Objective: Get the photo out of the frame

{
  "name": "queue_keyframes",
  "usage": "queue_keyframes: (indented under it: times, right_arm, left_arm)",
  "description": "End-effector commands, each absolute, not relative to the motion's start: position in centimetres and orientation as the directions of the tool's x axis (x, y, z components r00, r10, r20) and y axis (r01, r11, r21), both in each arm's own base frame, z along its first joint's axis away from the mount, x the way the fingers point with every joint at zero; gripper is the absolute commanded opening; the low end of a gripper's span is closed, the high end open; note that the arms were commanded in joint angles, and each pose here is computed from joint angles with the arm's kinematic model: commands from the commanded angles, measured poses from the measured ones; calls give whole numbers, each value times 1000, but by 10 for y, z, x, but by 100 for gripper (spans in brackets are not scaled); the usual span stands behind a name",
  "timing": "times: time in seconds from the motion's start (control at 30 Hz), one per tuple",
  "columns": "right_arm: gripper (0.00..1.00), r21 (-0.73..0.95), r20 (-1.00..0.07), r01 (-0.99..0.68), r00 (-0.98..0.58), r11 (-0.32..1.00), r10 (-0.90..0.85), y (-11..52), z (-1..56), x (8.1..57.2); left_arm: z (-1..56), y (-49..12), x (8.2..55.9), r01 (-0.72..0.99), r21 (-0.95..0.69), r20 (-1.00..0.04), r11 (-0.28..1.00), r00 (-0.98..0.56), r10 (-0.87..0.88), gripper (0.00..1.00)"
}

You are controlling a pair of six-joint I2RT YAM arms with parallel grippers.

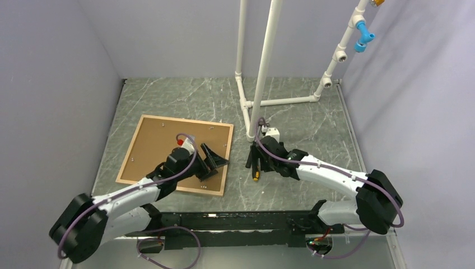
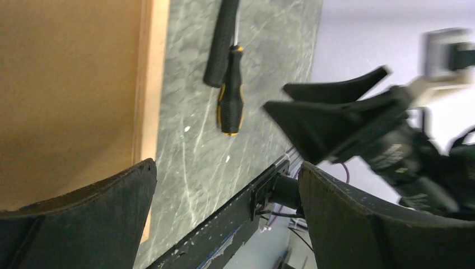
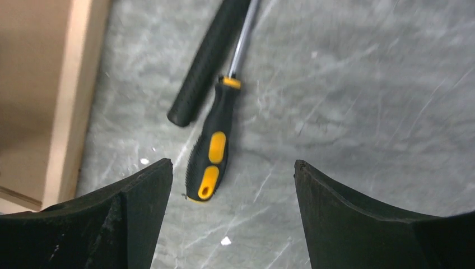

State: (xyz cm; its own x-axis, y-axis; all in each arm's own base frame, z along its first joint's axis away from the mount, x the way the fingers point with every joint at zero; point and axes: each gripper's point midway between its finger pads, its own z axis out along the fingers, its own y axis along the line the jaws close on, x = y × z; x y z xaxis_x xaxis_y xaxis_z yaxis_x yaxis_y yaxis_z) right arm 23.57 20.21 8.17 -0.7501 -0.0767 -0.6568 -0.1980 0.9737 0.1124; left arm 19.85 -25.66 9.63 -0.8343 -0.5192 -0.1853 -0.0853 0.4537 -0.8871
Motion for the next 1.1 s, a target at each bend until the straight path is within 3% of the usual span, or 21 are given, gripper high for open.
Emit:
queue_keyframes:
  times: [0.0,0.27,0.37,0.47,0.6,0.9,1.07]
  right_arm:
    - [80,255,-588,-131,-808,958,46,215,67,213]
    - [64,165,-597,-97,-802,981,21,213,28,213]
    - [47,121,-601,-80,-799,989,9,212,18,211]
    - [20,97,-588,-71,-809,993,-1,209,8,205]
    - [0,109,-576,-73,-817,991,3,203,10,195]
    - [0,272,-567,-189,-823,944,-1,200,79,162]
    - [0,451,-432,-238,-901,860,-23,221,96,121]
  left_arm:
    - [109,-238,200,-8,-806,-341,592,-811,-475,100]
    - [122,-216,183,16,-794,-384,608,-788,-481,99]
    - [120,-209,176,3,-798,-376,603,-784,-494,99]
    - [119,-203,173,4,-796,-386,606,-773,-503,100]
    - [117,-195,172,12,-771,-421,637,-760,-495,99]
    - [113,-185,174,25,-720,-474,694,-747,-465,99]
    - [111,-176,177,10,-683,-504,730,-730,-462,99]
